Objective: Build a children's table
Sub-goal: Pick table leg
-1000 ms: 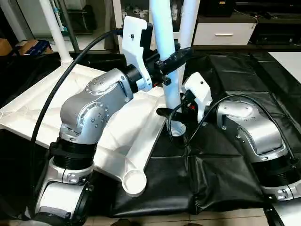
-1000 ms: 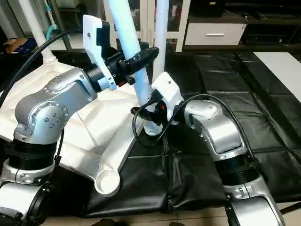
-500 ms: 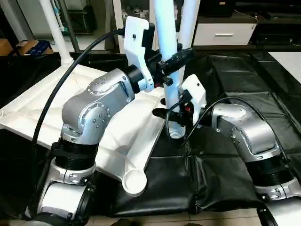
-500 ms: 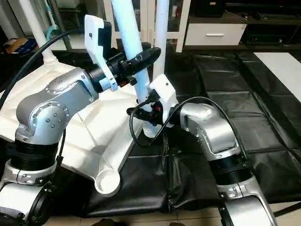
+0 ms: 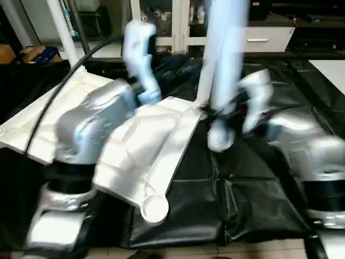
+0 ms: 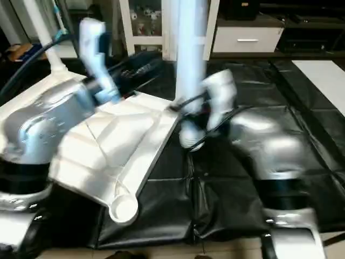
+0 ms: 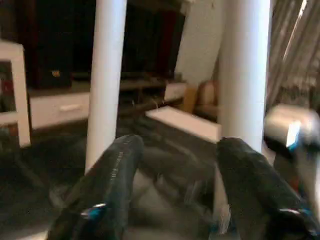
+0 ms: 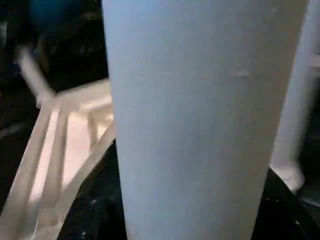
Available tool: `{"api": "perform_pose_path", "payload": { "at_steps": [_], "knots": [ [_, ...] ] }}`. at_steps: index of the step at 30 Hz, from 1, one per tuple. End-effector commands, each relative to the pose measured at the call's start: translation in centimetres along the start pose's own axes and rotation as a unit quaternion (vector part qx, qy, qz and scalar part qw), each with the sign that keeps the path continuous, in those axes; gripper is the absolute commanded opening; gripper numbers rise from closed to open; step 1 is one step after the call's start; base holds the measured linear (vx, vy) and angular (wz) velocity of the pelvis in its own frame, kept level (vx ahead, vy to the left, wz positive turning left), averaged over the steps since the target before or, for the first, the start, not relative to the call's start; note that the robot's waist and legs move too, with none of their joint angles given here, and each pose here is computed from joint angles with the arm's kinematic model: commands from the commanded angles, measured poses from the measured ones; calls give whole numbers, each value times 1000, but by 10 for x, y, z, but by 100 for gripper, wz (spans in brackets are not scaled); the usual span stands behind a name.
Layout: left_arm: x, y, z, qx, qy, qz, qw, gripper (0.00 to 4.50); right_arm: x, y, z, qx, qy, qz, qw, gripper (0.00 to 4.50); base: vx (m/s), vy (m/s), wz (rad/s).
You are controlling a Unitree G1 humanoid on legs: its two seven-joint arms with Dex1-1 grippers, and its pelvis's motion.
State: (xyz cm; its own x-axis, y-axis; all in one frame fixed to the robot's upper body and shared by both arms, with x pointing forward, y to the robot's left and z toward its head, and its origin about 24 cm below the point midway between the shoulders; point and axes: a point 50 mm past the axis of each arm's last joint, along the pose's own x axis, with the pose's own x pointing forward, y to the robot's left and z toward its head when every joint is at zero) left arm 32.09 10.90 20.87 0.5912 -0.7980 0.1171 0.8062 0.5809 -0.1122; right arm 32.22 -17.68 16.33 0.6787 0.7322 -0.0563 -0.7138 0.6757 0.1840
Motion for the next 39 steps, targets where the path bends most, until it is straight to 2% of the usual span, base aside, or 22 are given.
{"api": "perform_pose_path", "payload": {
  "at_steps": [1, 3, 4, 6, 7, 8, 10, 12, 13, 14, 15, 16, 17, 19, 20, 22, 24, 27, 36, 37, 39],
  "knots": [
    [-9, 0, 0, 21, 7, -35, 999, 324, -13, -2, 3, 14, -15, -1, 1000, 185, 0, 0, 0],
    [-13, 3, -2, 31, 15, -38, 999, 330, -17, -2, 2, 15, -15, 0, 1000, 185, 0, 0, 0],
    [-34, 24, -16, 99, 102, -14, 990, 332, -27, 4, -3, 12, -3, 9, 1000, 185, 0, 0, 0],
    [-57, 44, -26, 158, 192, 3, 969, 332, -34, 13, -10, 10, 12, 21, 1000, 185, 0, 0, 0],
    [-65, 49, -28, 165, 218, 6, 962, 332, -36, 16, -13, 9, 20, 24, 999, 185, 0, 0, 0],
    [-80, 56, -34, 169, 271, 9, 948, 332, -36, 22, -20, 7, 33, 26, 999, 185, 0, 0, 0],
    [-90, 60, -37, 175, 307, 5, 935, 332, -37, 25, -24, 8, 38, 25, 999, 185, 0, 0, 0],
    [-112, 66, -43, 167, 381, 20, 909, 332, -36, 28, -31, 10, 42, 15, 999, 185, 0, 0, 0],
    [-123, 68, -48, 157, 418, 20, 894, 332, -36, 29, -34, 11, 43, 7, 999, 185, 0, 0, 0],
    [-123, 68, -48, 157, 419, 19, 894, 332, -36, 29, -34, 11, 43, 7, 999, 185, 0, 0, 0],
    [-129, 67, -51, 150, 439, 14, 886, 332, -36, 29, -36, 11, 44, 1, 999, 185, 0, 0, 0],
    [-138, 66, -57, 144, 472, 6, 870, 332, -36, 30, -40, 7, 49, -8, 999, 185, 0, 0, 0],
    [-138, 66, -57, 144, 472, 6, 870, 332, -36, 30, -40, 7, 49, -8, 999, 185, 0, 0, 0],
    [-145, 65, -63, 132, 496, -4, 858, 332, -37, 31, -43, 5, 54, -13, 998, 185, 0, 0, 0],
    [-149, 65, -70, 144, 512, -12, 847, 332, -38, 33, -44, 5, 56, -16, 998, 185, 0, 0, 0],
    [-146, 66, -76, 164, 511, -13, 844, 332, -38, 35, -45, 6, 56, -19, 998, 185, 0, 0, 0],
    [-132, 66, -81, 195, 493, -8, 848, 332, -38, 36, -45, 6, 55, -21, 998, 185, 0, 0, 0],
    [-118, 67, -89, 211, 478, -1, 853, 332, -37, 38, -46, 6, 53, -21, 998, 185, 0, 0, 0],
    [-118, 57, -130, 195, 536, -64, 819, 332, -37, 40, -47, 1, 55, -26, 998, 185, 0, 0, 0],
    [-118, 56, -131, 195, 537, -65, 818, 332, -37, 41, -47, 1, 55, -27, 998, 185, 0, 0, 0],
    [-101, 56, -135, 220, 499, -56, 836, 332, -38, 39, -45, 0, 49, -34, 998, 185, 0, 0, 0]
  ]
}}
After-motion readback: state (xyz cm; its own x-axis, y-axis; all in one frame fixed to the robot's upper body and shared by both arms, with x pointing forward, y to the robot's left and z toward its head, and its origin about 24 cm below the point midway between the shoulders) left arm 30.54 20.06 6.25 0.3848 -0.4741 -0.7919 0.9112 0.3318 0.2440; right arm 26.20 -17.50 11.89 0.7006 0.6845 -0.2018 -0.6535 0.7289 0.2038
